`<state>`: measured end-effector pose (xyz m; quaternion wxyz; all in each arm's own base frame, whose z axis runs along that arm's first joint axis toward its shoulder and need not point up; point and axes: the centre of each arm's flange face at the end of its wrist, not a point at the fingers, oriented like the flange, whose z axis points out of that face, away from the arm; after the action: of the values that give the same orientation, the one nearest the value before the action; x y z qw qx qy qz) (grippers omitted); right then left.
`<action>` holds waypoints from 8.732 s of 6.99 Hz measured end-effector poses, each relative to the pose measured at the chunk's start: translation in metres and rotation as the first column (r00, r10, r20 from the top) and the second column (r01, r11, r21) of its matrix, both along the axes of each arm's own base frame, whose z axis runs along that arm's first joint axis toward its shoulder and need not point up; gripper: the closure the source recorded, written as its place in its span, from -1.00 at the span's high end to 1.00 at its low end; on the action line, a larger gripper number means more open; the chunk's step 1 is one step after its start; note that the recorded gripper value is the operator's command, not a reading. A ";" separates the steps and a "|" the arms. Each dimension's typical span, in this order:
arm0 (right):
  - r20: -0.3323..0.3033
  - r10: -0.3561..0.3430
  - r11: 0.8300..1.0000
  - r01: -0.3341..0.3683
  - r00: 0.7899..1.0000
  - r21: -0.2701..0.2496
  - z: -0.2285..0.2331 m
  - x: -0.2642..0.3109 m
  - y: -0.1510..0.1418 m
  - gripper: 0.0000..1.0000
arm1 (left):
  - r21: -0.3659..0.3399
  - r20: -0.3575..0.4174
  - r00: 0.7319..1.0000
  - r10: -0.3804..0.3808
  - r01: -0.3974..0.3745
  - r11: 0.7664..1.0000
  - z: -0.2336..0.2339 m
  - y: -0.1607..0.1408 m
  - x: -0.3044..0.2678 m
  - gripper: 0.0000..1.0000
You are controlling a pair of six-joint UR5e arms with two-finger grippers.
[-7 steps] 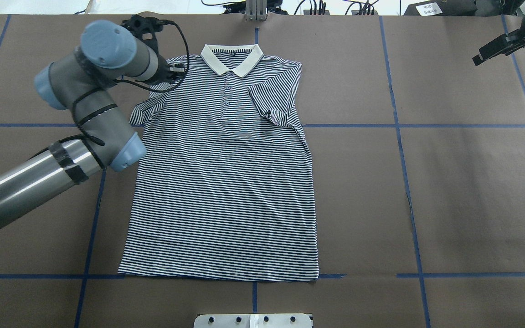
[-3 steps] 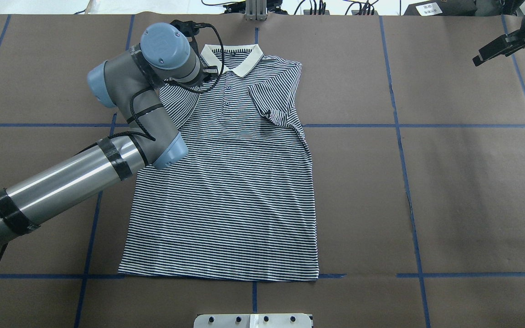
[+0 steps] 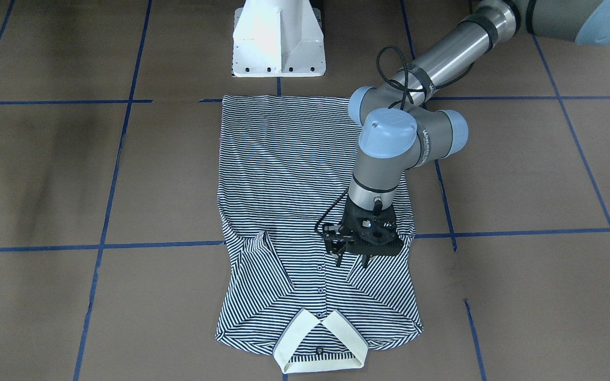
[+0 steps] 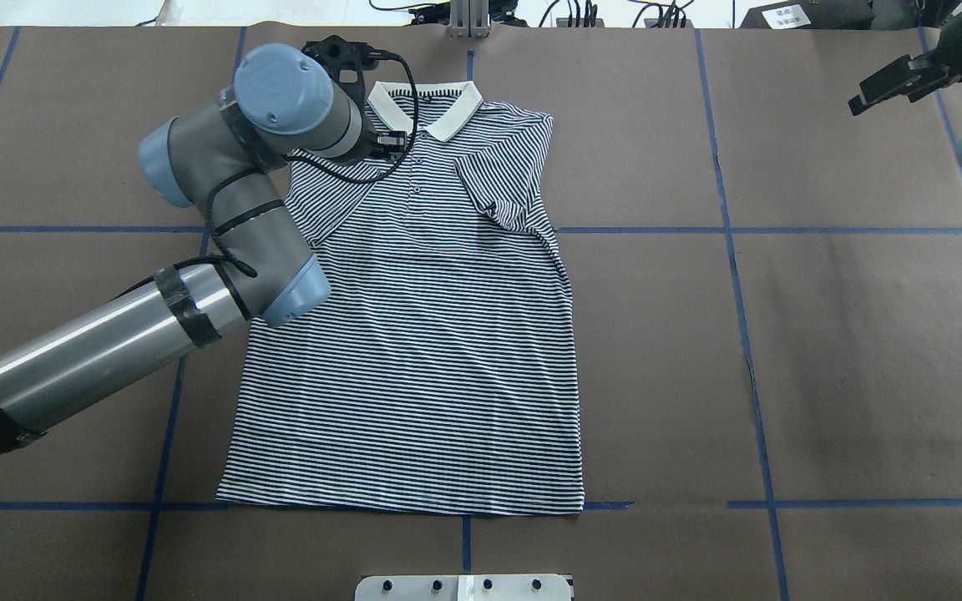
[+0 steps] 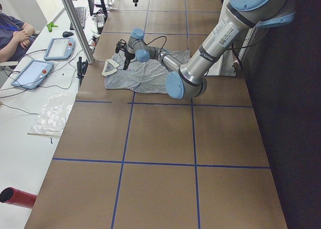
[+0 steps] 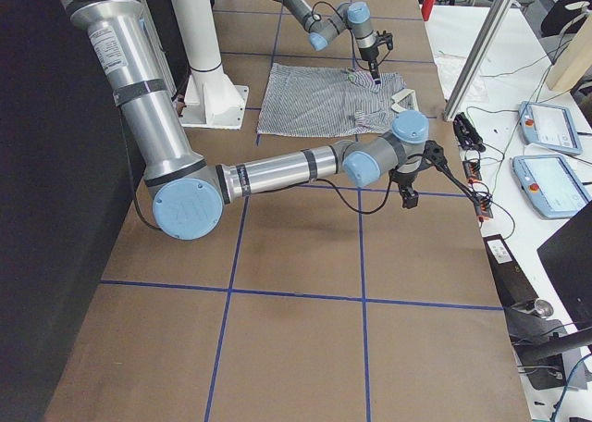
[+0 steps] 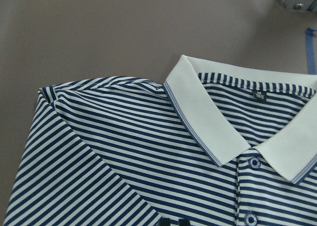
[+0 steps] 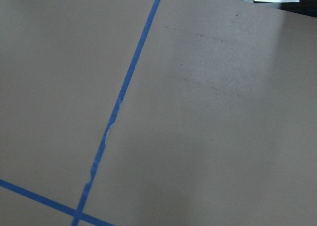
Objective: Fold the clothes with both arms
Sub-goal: 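Fold the sleeve nearest the left gripper inward onto the shirt body, then move both grippers down to the shirt hem corners nearest the robot, then grasp the hem corners with both grippers, then lift the hem with both grippers and fold it toward the collar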
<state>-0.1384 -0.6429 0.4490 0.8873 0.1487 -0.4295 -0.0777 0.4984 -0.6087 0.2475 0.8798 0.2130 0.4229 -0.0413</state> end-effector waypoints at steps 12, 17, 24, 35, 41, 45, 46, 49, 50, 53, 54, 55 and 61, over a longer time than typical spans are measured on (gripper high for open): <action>0.109 0.345 0.876 -0.278 0.932 -0.395 -0.162 -0.321 0.453 0.65 | -0.253 -0.119 0.982 0.148 -0.174 0.952 0.115 0.353 -0.066 0.19; 0.108 0.356 0.877 -0.292 0.928 -0.383 -0.162 -0.324 0.457 0.68 | -0.313 -0.046 0.991 0.126 -0.134 0.940 0.156 0.391 -0.063 0.04; 0.104 0.357 0.877 -0.294 0.928 -0.381 -0.160 -0.324 0.457 0.69 | -0.316 -0.038 0.991 0.131 -0.137 0.939 0.160 0.393 -0.061 -0.24; 0.061 0.381 0.865 -0.332 0.923 -0.377 -0.154 -0.354 0.484 0.17 | -0.311 -0.040 0.990 0.136 -0.142 0.940 0.157 0.394 -0.061 -1.00; -0.041 0.404 0.855 -0.393 0.914 -0.340 -0.136 -0.404 0.489 0.03 | -0.311 -0.048 0.990 0.136 -0.144 0.939 0.154 0.394 -0.061 -1.00; -0.042 0.411 0.852 -0.400 0.911 -0.336 -0.137 -0.412 0.484 -0.33 | -0.311 -0.048 0.990 0.136 -0.144 0.939 0.154 0.394 -0.061 -1.00; -0.042 0.412 0.852 -0.401 0.910 -0.337 -0.139 -0.415 0.484 -0.99 | -0.311 -0.048 0.990 0.136 -0.144 0.939 0.154 0.394 -0.061 -1.00; -0.038 0.422 0.847 -0.409 0.906 -0.341 -0.142 -0.415 0.479 -1.00 | -0.310 -0.050 0.989 0.136 -0.145 0.940 0.153 0.394 -0.061 -1.00; -0.035 0.427 0.844 -0.412 0.904 -0.343 -0.144 -0.412 0.474 -1.00 | -0.310 -0.052 0.989 0.136 -0.146 0.940 0.152 0.394 -0.061 -1.00; -0.028 0.415 0.837 -0.394 0.909 -0.379 -0.187 -0.357 0.459 -1.00 | -0.304 -0.097 0.983 0.153 -0.175 0.936 0.100 0.399 -0.090 -1.00; -0.027 0.402 0.839 -0.380 0.915 -0.389 -0.209 -0.330 0.463 -1.00 | -0.320 -0.107 0.978 0.179 -0.204 0.925 0.062 0.408 -0.116 -1.00; -0.018 0.380 0.846 -0.355 0.925 -0.398 -0.232 -0.301 0.475 -1.00 | -0.338 -0.117 0.971 0.209 -0.237 0.911 0.023 0.419 -0.151 -1.00; -0.051 0.371 0.857 -0.363 0.927 -0.365 -0.285 -0.248 0.430 -1.00 | -0.230 -0.098 0.968 0.231 -0.247 0.941 -0.044 0.373 -0.197 -1.00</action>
<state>-0.3866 -0.2130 0.1641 0.8933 0.0598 -0.4093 0.1760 0.3018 -0.2355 0.2033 0.8823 0.0505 0.4679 0.0075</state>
